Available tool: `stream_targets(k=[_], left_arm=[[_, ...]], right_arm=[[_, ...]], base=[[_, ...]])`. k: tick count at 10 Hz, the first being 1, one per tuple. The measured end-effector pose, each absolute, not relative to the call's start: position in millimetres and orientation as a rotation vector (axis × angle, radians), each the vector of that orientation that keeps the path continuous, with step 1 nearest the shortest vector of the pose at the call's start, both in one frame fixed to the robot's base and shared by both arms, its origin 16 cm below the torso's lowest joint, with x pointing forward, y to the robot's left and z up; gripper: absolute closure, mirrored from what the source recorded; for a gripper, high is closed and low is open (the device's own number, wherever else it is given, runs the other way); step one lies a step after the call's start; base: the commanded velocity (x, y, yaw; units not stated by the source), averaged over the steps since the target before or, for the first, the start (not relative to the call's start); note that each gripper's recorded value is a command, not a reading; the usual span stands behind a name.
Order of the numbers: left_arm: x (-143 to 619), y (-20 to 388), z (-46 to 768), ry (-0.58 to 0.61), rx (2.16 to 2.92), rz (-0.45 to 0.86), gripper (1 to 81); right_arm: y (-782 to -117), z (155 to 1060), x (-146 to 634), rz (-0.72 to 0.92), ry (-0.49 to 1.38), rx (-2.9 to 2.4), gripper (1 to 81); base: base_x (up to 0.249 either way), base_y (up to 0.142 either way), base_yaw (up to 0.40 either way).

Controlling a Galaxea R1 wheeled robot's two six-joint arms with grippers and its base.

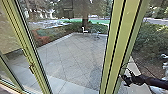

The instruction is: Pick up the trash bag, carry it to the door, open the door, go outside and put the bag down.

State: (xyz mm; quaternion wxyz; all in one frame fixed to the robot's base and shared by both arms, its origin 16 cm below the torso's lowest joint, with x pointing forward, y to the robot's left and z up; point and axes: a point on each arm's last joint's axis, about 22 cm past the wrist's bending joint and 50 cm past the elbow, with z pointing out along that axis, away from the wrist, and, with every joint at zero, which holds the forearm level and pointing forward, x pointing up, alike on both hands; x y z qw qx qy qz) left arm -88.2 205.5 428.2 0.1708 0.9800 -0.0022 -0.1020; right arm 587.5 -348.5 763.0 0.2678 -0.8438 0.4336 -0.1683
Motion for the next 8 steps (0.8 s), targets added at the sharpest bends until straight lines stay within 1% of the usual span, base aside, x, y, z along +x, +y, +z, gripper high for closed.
stream_targets(k=[3,5,7,8], left_arm=[[-89,206,428,-0.004,2.783,-0.295,81.1],[-89,206,429,-0.003,2.783,-0.298,81.1],[-89,206,429,-0.003,2.782,-0.299,81.1],[-89,206,429,-0.003,2.782,-0.299,81.1]], right_arm=[[-338,782,587,-0.454,1.076,-2.300,1.0],[-343,794,578,-0.452,1.006,-2.358,1.0],[-357,815,581,-0.516,0.900,-2.436,1.0],[-358,822,578,-0.507,0.884,-2.463,1.0]], base=[[0.000,0.000,0.000],[0.000,0.000,0.000],[0.000,0.000,0.000],[0.000,0.000,0.000]])
